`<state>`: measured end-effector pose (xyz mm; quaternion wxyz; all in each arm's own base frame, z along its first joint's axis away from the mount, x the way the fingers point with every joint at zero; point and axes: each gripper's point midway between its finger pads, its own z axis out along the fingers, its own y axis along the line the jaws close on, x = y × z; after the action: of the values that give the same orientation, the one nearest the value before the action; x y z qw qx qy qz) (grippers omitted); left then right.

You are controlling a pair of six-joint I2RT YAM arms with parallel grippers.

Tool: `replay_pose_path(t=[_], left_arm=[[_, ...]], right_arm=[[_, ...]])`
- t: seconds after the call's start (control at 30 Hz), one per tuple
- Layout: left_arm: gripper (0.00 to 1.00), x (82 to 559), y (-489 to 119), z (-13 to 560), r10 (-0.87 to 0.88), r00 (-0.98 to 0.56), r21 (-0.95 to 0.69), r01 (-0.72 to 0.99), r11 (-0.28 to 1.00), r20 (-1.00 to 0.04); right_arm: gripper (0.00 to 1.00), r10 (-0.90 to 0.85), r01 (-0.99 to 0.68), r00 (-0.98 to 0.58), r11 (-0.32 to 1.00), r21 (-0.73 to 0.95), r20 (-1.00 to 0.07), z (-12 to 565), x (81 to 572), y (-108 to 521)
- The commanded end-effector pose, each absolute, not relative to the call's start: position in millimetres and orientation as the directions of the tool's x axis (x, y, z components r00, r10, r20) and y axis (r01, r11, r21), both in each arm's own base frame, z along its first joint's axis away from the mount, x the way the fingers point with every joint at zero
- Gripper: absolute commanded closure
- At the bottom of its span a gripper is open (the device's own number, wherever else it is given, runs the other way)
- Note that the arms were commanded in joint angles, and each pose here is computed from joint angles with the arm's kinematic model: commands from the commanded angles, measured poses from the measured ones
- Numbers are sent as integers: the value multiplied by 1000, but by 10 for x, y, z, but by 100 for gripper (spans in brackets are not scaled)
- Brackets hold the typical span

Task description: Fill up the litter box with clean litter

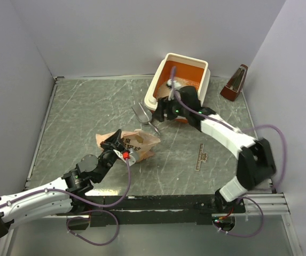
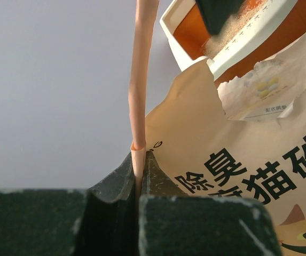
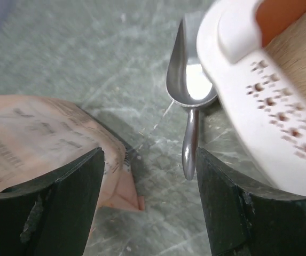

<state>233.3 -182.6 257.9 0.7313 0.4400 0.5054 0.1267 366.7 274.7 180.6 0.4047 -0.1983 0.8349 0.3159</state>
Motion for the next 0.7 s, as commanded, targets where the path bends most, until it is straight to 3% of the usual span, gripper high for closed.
replay_pose_path(t=[0.0,0.17,0.27,0.67], left_arm=[[99,2275,-1631,3305,490,538,646,142,750,-686],[99,2299,-1650,3382,448,495,599,199,775,-744],[99,2314,-1682,3404,423,466,572,241,784,-777],[99,2220,-1766,3605,289,425,463,394,794,-858]], right_arm=[[24,-57,-660,-447,695,287,-893,2414,3401,2537],[22,-96,-730,-341,653,199,-935,2786,2983,2352],[21,-72,-855,-238,490,173,-969,2985,2587,2508],[22,-265,-972,-73,235,9,-961,2509,2195,2805]])
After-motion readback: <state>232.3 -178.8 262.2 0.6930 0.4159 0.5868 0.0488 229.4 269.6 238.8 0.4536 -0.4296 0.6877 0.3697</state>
